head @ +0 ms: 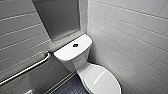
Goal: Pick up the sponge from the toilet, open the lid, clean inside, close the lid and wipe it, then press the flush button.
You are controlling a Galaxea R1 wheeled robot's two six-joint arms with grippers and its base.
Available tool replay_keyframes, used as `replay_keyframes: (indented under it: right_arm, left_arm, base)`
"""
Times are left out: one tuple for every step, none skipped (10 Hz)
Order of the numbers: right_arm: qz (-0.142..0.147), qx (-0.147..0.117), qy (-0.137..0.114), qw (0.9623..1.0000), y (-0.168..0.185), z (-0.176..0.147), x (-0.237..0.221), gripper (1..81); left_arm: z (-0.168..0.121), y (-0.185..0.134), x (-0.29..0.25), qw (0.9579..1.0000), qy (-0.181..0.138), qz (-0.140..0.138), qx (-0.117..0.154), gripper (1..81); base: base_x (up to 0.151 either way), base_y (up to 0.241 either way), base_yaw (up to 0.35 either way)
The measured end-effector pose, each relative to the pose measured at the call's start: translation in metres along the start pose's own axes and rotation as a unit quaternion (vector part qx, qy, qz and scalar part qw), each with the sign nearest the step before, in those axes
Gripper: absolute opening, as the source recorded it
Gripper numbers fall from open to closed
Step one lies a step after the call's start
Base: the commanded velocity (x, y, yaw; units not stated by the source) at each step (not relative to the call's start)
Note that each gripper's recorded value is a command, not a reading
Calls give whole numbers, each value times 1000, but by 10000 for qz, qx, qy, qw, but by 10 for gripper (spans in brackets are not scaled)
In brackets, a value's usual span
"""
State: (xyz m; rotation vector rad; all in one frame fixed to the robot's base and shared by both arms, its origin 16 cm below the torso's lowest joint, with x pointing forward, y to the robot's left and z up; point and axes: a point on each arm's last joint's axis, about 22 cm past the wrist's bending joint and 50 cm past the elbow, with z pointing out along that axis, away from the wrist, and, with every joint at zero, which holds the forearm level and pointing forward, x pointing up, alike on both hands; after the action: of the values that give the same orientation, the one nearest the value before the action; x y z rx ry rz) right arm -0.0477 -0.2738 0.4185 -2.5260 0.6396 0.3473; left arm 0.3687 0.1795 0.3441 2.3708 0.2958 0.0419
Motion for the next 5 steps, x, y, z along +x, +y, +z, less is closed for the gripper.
replay_keyframes:
  right_arm:
    - [12, -48, -37, 10000, 3, 0, 2, 10]
    - [22, -71, -63, 10000, 3, 0, 2, 10]
    - [29, -67, -52, 10000, 2, 3, 3, 10]
    - [35, -64, -63, 10000, 1, 6, 1, 10]
    - [43, -28, -65, 10000, -3, 13, -2, 10]
  left_arm:
    - [20, 0, -5, 9998, -149, -154, 17, 811]
    - [36, -2, 1, 9996, -185, -219, 84, 811]
    - [50, 4, 13, 9996, -169, -224, 69, 811]
    - [62, 21, 24, 9996, -161, -208, -32, 811]
    - [72, 38, 34, 9996, -149, -204, -149, 811]
  base:
    - [0, 0, 0]
    - [0, 0, 0]
    - [0, 0, 0]
    - [0, 0, 0]
    - [0, 0, 0]
